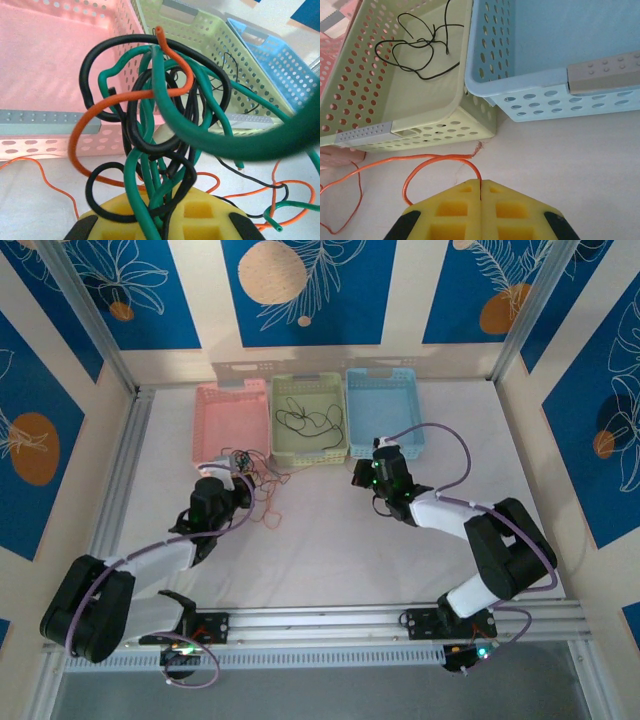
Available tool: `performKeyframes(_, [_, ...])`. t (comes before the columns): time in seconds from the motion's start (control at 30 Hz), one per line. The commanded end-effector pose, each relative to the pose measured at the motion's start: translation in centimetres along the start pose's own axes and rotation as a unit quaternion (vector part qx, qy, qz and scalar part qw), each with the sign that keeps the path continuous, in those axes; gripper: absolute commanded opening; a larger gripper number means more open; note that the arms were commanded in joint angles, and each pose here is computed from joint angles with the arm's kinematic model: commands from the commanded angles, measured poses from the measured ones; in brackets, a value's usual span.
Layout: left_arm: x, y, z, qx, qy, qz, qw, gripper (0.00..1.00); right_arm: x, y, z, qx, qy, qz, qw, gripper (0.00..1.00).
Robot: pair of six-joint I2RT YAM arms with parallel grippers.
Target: Untangle the cables
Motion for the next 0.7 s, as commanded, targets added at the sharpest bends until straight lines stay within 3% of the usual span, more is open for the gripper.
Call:
performKeyframes(0.0, [0.5, 0.3, -0.3, -0.011, 0.012, -0.005, 1.0, 0.0, 0.1, 1.0, -0.8, -0.038, 0.002, 0.014, 0.999, 0.04])
performKeyframes(0.17, [0.6, 0.3, -0.5, -0.012, 0.017, -0.006, 1.0, 0.0, -1.7, 2.1, -1.6, -0.068, -0.034, 0.031, 0.997, 0.04])
performKeyframes(0.43, [1.6, 0.4, -1.1, -0.024, 0.047, -0.017, 0.998, 0.0, -11.1, 5.4, -5.8, -0.149, -0.148, 0.169, 0.963, 0.04])
performKeyframes(0.57, [2.2, 0.3, -1.7, -0.034, 0.067, -0.026, 0.997, 0.0, -13.3, 6.9, -8.5, -0.197, -0.185, 0.21, 0.939, 0.04])
performKeyframes(0.67, [2.5, 0.3, -1.8, -0.037, 0.072, -0.031, 0.996, 0.0, -13.3, 7.4, -9.0, -0.207, -0.181, 0.202, 0.94, 0.04])
Point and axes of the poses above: each hand's point on the last joint's axis, 136 mm out from that joint toward the fingers, its own z axis out along the fingers, its own x axis along the line the jaws close on, y = z × x, the point moved 6 cm from there along -z, back along the fingers, and after that the axes turned 7 degrees about z, right-handed, at the moved point
